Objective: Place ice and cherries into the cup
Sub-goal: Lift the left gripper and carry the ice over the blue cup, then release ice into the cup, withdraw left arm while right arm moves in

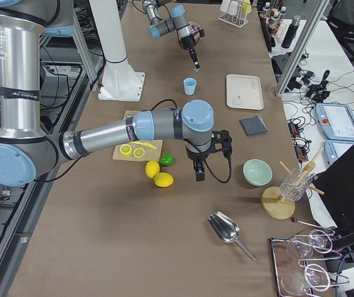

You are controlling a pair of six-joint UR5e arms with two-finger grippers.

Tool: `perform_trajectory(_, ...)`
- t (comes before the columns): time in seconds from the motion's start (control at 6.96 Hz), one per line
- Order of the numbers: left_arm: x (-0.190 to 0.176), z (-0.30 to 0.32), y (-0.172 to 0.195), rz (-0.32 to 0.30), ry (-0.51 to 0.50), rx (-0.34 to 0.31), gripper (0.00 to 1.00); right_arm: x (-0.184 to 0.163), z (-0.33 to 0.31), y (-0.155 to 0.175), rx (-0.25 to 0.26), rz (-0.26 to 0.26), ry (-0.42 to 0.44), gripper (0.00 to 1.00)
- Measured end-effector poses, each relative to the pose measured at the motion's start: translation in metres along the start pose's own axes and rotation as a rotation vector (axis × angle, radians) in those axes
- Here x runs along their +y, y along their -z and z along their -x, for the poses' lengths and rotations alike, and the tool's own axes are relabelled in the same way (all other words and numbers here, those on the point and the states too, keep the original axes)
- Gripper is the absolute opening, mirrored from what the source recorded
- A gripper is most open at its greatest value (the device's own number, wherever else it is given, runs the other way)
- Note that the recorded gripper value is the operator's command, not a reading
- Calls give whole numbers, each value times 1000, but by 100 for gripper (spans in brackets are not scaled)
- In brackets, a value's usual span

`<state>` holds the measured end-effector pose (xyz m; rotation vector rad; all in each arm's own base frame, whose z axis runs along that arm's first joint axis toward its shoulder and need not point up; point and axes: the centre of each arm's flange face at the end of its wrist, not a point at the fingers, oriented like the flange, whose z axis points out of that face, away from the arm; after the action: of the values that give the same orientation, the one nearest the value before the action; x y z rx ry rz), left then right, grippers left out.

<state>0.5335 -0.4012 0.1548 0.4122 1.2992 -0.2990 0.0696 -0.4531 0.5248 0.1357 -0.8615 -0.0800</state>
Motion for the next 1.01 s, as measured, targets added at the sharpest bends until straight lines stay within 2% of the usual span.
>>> perform_trajectory(0.43, 23, -2, -22, 1, -7, -25, 0, -3, 1, 1, 1, -4, 3, 100)
perform_trajectory(0.57, 25, -1, -23, 6, -10, -30, 72, -4, 2, 2, 1, -5, 5, 100)
perform_trajectory(0.72, 28, 0, -24, 12, -12, -35, 98, -4, 3, 3, 0, -7, 7, 100)
perform_trajectory(1.01, 34, 2, -22, 19, -17, -42, 98, -5, 5, 4, -2, -10, 12, 100)
